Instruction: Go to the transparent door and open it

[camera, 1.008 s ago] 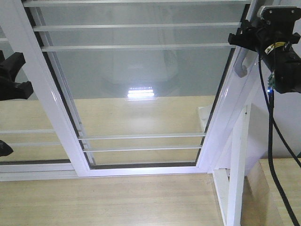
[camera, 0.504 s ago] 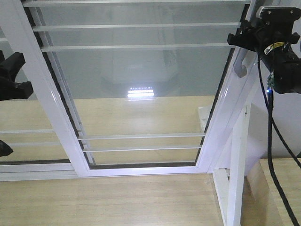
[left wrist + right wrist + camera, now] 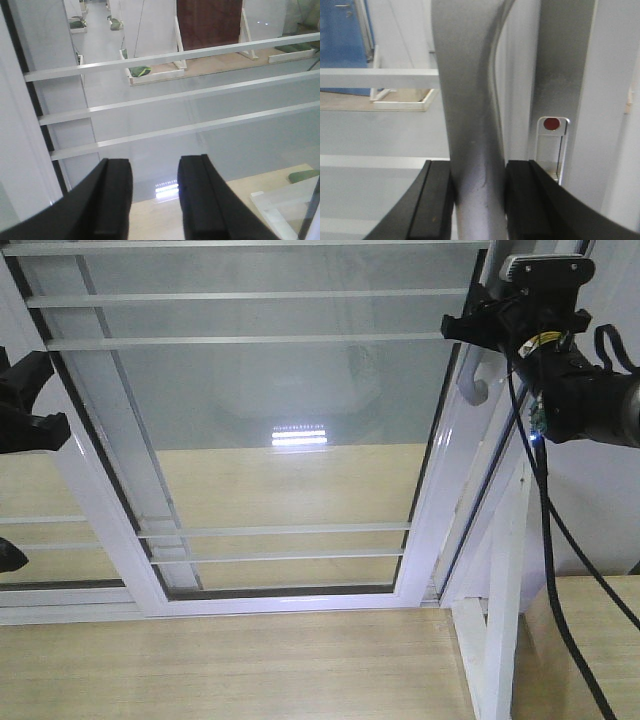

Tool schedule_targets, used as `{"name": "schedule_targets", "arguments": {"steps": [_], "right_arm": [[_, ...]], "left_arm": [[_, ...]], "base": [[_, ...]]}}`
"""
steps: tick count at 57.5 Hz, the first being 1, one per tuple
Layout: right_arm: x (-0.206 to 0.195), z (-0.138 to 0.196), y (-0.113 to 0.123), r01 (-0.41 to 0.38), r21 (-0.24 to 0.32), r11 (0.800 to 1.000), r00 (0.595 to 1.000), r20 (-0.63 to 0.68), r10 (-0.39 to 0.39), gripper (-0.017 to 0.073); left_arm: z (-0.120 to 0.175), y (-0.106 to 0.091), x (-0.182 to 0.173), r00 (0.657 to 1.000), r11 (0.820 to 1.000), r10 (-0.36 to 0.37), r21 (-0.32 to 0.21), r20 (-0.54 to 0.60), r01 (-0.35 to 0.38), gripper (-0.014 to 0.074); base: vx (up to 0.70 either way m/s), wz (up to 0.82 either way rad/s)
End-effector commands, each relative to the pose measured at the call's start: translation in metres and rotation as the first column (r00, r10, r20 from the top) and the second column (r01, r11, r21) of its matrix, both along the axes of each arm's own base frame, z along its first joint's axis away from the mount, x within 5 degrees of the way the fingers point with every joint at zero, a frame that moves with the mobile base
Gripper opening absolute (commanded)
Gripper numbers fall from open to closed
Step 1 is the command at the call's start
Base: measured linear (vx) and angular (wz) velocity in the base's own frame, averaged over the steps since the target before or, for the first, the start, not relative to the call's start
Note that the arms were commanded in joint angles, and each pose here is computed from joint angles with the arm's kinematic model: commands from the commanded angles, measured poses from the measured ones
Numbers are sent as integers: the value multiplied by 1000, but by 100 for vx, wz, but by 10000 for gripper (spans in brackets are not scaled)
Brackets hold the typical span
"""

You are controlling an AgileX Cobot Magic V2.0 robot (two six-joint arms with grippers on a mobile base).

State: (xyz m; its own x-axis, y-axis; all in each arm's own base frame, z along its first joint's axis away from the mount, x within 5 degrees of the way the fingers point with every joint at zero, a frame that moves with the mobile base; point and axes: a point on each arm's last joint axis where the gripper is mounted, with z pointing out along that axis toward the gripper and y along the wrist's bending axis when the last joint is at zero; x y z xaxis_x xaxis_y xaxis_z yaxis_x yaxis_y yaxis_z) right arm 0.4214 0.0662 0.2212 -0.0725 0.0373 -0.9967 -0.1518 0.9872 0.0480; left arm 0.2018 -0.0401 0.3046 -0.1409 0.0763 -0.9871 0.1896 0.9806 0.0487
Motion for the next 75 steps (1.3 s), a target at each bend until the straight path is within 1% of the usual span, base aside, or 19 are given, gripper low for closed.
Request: {"name": "schedule_targets", "arguments": {"steps": [1,26,41,47,56,59,65,67,71,72,75], "right_arm": [[-10,38,38,-149,-78,986,972,171,161,245],[-24,38,81,-254,-80,964,949,171,264,245],[-25,39,80,-252,-88,964,955,141,263,245],[-28,45,79,-247,-118,962,959,110,260,245],[-39,65,73,-235,-222,946,964,75,256,245],[-43,72,71,-232,-248,941,965,61,254,245],[-52,86,67,-228,-279,933,968,40,249,245],[-55,91,66,-227,-286,931,968,34,247,245],[-61,99,64,-225,-288,931,970,24,242,245],[-63,101,63,-225,-289,931,970,21,241,245],[-65,105,62,-223,-289,931,971,20,239,245]], "left_arm": [[22,0,1,992,999,11,-33,122,-7,380],[22,0,1,992,999,11,-33,122,-7,380],[22,0,1,993,999,11,-33,121,-7,380],[22,0,1,993,999,11,-32,117,-7,380],[19,0,0,996,1000,6,-27,94,-3,380],[18,0,0,997,1000,3,-24,76,-1,380],[15,-1,0,999,1000,-3,-18,43,3,380],[15,-1,0,999,1000,-6,-10,45,7,380],[16,-3,0,997,999,-27,31,69,25,380],[16,-5,1,996,998,-38,51,83,34,380],[16,-8,4,993,996,-56,71,106,49,380]], "base": [[0,0],[0,0],[0,0],[0,0],[0,0],[0,0],[0,0],[0,0],[0,0],[0,0],[0,0]]}}
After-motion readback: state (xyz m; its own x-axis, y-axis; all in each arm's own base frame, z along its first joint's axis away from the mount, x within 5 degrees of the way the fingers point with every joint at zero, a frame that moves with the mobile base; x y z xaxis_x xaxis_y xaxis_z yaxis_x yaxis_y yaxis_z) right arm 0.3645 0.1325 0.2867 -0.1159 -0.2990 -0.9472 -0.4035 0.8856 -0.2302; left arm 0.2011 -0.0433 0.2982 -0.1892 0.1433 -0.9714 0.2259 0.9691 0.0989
